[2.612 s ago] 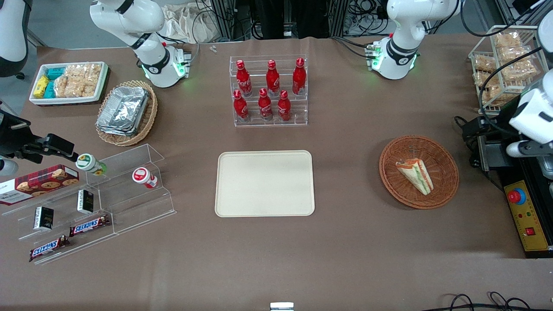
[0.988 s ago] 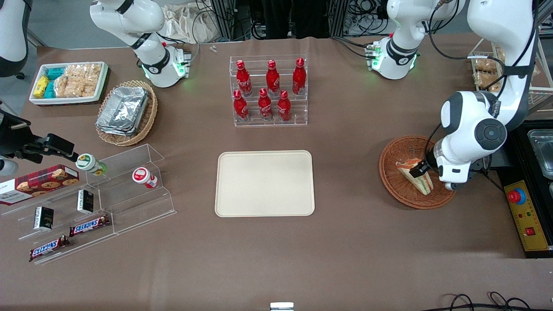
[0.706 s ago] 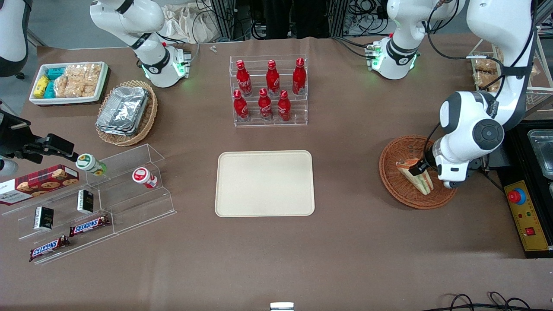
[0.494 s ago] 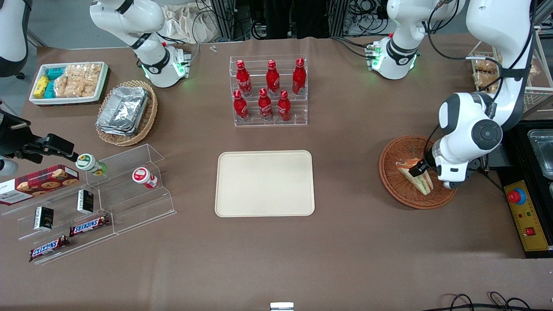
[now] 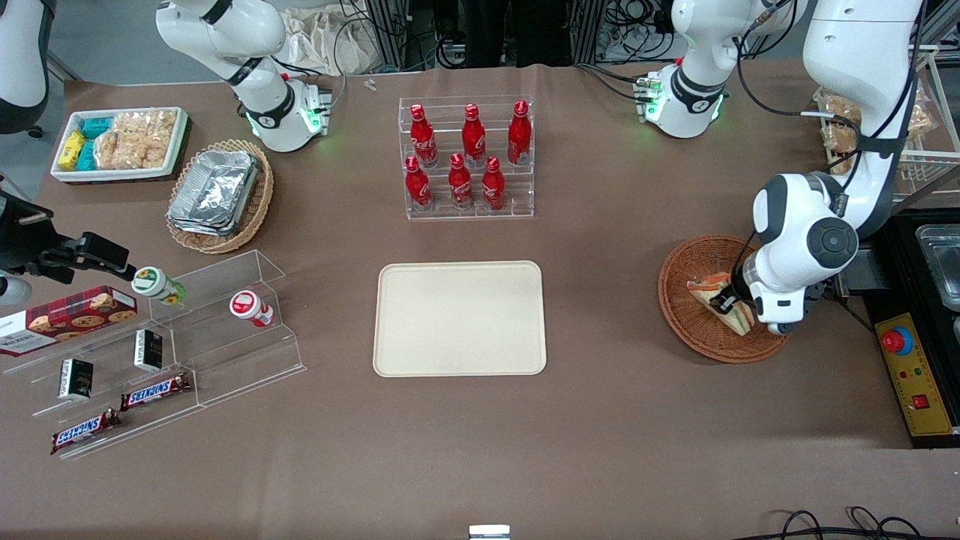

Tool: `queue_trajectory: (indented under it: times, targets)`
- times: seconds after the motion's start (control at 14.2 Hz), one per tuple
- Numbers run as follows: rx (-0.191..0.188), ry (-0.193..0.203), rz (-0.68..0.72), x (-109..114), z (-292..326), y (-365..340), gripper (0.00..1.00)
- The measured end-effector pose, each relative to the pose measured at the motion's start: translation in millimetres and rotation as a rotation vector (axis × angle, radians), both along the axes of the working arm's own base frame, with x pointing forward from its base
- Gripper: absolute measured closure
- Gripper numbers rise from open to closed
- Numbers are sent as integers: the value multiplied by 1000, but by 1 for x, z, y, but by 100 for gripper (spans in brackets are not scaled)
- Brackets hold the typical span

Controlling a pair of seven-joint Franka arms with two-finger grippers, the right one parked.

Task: Place sandwich from basket to tray
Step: 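Close the left gripper on the wrapped sandwich, then lift the sandwich out of the basket with the left gripper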

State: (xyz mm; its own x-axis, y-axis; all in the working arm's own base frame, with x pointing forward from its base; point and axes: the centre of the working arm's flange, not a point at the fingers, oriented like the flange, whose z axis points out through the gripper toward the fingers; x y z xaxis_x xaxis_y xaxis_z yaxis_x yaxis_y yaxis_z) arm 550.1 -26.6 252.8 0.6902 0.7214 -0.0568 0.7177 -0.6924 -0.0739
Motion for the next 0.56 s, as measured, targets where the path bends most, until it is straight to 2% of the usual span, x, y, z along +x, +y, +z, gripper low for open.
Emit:
queue_trajectory:
  times: [0.07,0.21,0.42,0.56]
  targets:
    - [0,-9,5,3,3,0,63]
    - [2,-24,20,16,22,0,69]
    - [14,40,28,44,94,0,75]
    - [16,30,24,61,155,-4,84]
